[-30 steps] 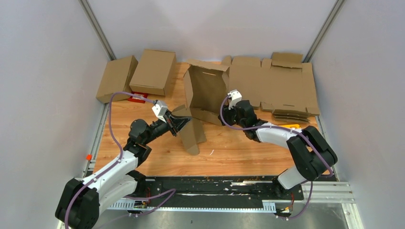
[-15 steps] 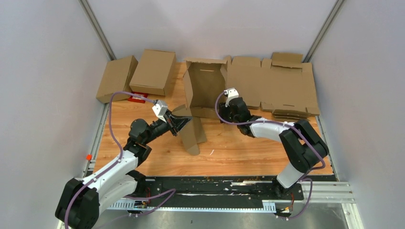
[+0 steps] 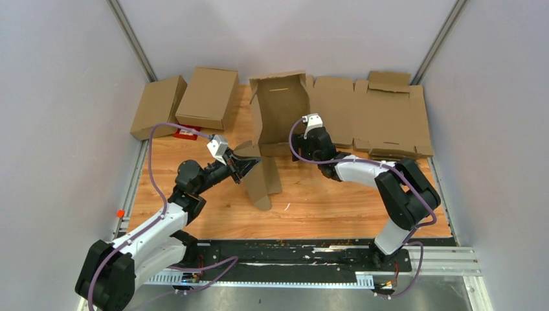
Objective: Fold the paper box
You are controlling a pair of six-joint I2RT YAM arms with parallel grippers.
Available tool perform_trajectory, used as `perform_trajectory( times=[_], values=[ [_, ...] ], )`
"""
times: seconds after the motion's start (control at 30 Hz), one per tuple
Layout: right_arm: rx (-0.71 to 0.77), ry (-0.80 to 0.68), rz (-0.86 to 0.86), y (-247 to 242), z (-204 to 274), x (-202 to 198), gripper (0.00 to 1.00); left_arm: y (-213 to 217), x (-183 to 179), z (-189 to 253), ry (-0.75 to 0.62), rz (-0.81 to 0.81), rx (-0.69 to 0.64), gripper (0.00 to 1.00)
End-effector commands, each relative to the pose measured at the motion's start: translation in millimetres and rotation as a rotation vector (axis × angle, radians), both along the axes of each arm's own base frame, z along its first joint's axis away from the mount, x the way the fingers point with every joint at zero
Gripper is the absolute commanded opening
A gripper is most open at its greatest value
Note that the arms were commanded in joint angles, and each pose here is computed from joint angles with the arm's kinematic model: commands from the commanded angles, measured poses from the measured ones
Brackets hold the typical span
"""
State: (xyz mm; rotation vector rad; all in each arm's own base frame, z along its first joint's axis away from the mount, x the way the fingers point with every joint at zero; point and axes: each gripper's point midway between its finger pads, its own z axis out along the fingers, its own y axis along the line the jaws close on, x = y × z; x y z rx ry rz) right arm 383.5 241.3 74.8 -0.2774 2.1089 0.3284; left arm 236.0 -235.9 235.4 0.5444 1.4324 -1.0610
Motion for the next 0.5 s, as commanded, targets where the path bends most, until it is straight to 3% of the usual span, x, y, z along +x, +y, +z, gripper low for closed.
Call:
perform_trajectory(
  times=[0.0,0.27,0.47],
  values=[
    [-0.004,-0.073,0.051,13,22,16,0.77,-8,-5,7,0.014,-0.047,-0.005,0.00],
    [-0.036,-0.089,0.114,19,21,18,0.74,-8,-4,5,0.020,-0.048,-0.002,0.00],
    [-0.036,-0.068,0.056,4,24,35,0.93,-8,-5,5,0.019,-0.050,-0.001,0.00]
  ],
)
